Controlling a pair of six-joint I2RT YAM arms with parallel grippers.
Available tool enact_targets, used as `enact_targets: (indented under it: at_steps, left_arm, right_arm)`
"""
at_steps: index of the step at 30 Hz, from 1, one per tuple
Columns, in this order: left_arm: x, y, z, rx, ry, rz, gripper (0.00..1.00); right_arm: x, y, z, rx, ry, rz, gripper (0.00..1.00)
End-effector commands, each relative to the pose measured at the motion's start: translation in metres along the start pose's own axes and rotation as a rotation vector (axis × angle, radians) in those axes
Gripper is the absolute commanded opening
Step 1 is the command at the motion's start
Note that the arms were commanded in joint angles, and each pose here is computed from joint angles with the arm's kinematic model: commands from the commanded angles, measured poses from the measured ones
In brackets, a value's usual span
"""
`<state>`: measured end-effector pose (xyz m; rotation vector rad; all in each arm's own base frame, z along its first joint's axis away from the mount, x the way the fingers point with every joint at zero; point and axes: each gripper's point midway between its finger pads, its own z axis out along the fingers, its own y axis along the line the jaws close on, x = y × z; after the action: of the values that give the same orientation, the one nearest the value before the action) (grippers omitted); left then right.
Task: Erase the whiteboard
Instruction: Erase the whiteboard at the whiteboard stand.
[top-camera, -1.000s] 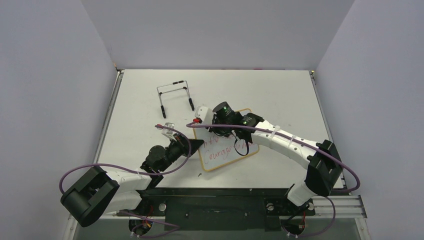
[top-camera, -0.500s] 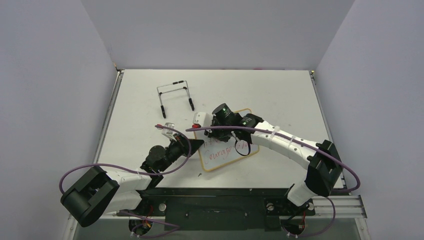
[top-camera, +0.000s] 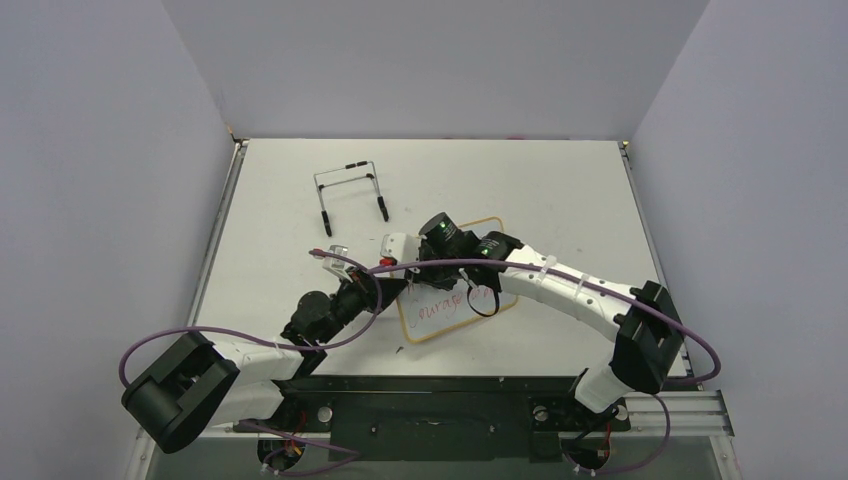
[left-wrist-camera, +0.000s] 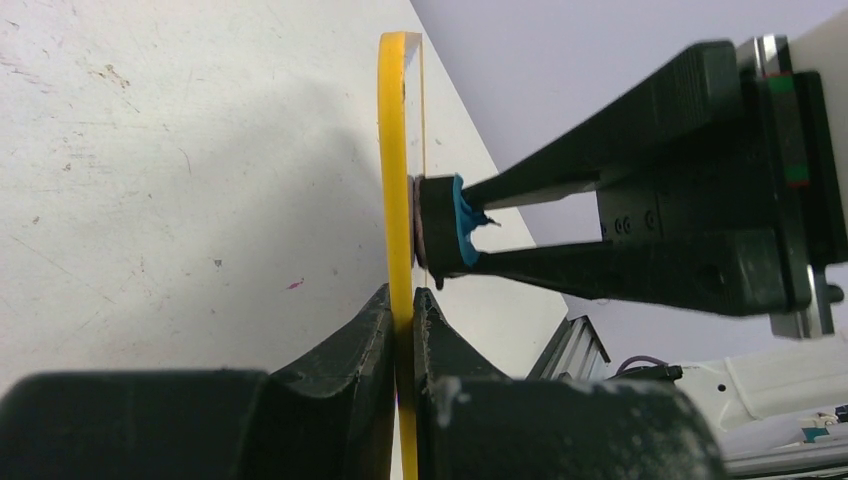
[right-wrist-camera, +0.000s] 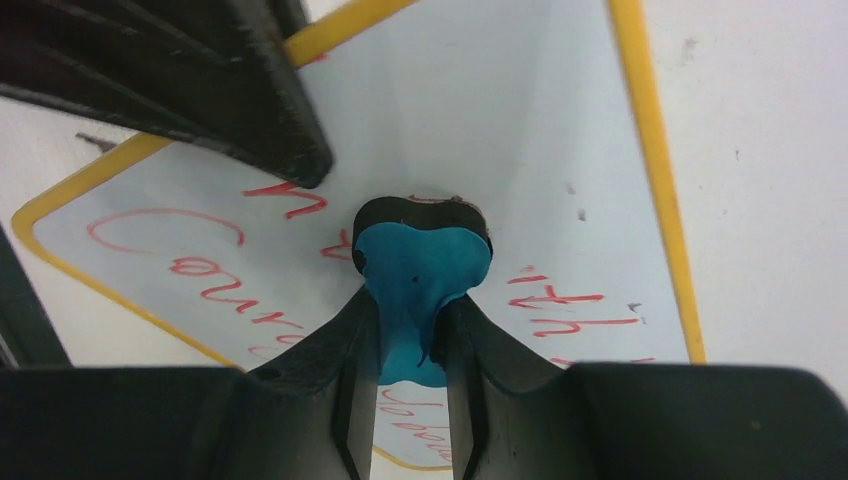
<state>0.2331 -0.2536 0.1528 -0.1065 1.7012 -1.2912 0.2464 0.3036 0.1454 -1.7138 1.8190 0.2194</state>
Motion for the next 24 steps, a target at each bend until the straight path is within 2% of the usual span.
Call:
enact_targets:
  at_steps: [1, 6, 8, 11, 13, 17, 20, 24]
  left_arm:
    - [-0.023, -0.042, 0.002, 0.162, -0.078, 0.024, 0.00]
    - [-0.023, -0.045, 0.006, 0.170, -0.073, 0.026, 0.00]
    - [-0.024, -0.044, 0.005, 0.168, -0.076, 0.026, 0.00]
    - [-0.025, -0.045, 0.004, 0.164, -0.081, 0.028, 0.00]
    - [-0.025, -0.045, 0.006, 0.159, -0.075, 0.035, 0.00]
    - [-0.027, -0.047, 0.007, 0.163, -0.076, 0.039, 0.00]
    - [-0.027, -0.046, 0.006, 0.160, -0.077, 0.037, 0.00]
    - [-0.027, -0.047, 0.007, 0.159, -0.075, 0.037, 0.00]
  right_arm:
    - [-0.013, -0.048, -0.006, 0.202, -0.065, 0.136, 0.00]
    - [-0.005, -0.060, -0.007, 0.260, -0.043, 0.162, 0.00]
    - [0.001, -0.047, -0.005, 0.185, -0.037, 0.122, 0.00]
    - [0.000, -0.007, -0.005, -0.043, -0.094, 0.034, 0.00]
    - [-0.005, 0.010, -0.004, -0.122, -0.116, 0.022, 0.00]
    - [-0.019, -0.017, 0.000, -0.002, -0.118, 0.106, 0.00]
    - [-0.012, -0.044, -0.003, 0.126, -0.099, 0.172, 0.00]
    - [0.005, -0.044, -0.005, 0.121, -0.088, 0.152, 0.00]
